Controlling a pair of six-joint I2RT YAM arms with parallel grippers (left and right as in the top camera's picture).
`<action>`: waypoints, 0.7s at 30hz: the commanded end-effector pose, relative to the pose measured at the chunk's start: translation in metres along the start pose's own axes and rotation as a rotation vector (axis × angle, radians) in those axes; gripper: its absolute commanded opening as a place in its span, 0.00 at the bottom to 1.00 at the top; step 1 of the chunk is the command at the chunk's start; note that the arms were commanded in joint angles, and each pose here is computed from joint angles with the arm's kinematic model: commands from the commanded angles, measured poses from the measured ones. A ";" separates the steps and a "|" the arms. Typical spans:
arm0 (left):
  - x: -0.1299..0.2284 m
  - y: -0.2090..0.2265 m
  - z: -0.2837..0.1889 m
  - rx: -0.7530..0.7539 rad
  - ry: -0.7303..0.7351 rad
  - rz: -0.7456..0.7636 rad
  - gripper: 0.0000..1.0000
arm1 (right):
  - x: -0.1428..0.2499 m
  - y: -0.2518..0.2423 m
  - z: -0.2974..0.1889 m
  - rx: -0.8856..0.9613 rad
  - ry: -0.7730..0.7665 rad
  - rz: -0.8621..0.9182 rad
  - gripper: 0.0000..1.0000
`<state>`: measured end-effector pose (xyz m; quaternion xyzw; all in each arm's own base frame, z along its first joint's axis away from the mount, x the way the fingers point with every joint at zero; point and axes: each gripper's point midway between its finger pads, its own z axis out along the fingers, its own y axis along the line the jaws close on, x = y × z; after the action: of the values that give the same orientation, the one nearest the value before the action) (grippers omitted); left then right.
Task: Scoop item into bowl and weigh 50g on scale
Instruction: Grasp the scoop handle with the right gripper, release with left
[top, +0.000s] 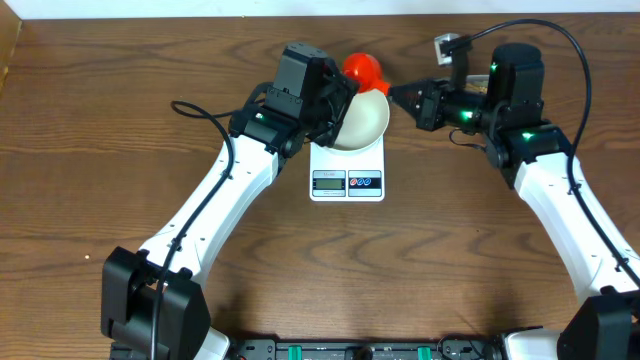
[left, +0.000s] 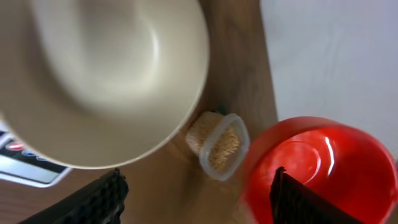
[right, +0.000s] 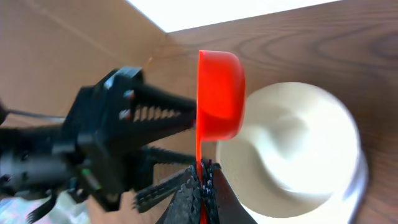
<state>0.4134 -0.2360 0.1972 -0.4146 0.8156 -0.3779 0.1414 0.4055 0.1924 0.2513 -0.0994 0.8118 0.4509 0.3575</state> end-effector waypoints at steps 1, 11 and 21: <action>-0.024 0.006 -0.002 -0.031 -0.086 0.056 0.76 | -0.018 -0.020 -0.012 0.084 -0.059 -0.055 0.01; -0.084 0.020 -0.027 -0.066 -0.121 0.335 0.76 | -0.043 -0.068 -0.078 0.090 -0.139 -0.026 0.01; -0.098 0.004 -0.068 0.038 -0.093 0.694 0.76 | -0.050 -0.105 -0.129 0.151 -0.199 0.012 0.01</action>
<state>0.4438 -0.1159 0.2035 -0.2456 0.8835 -0.3020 0.2606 0.4317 0.0268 0.2509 -0.0016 0.8113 0.3974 0.4288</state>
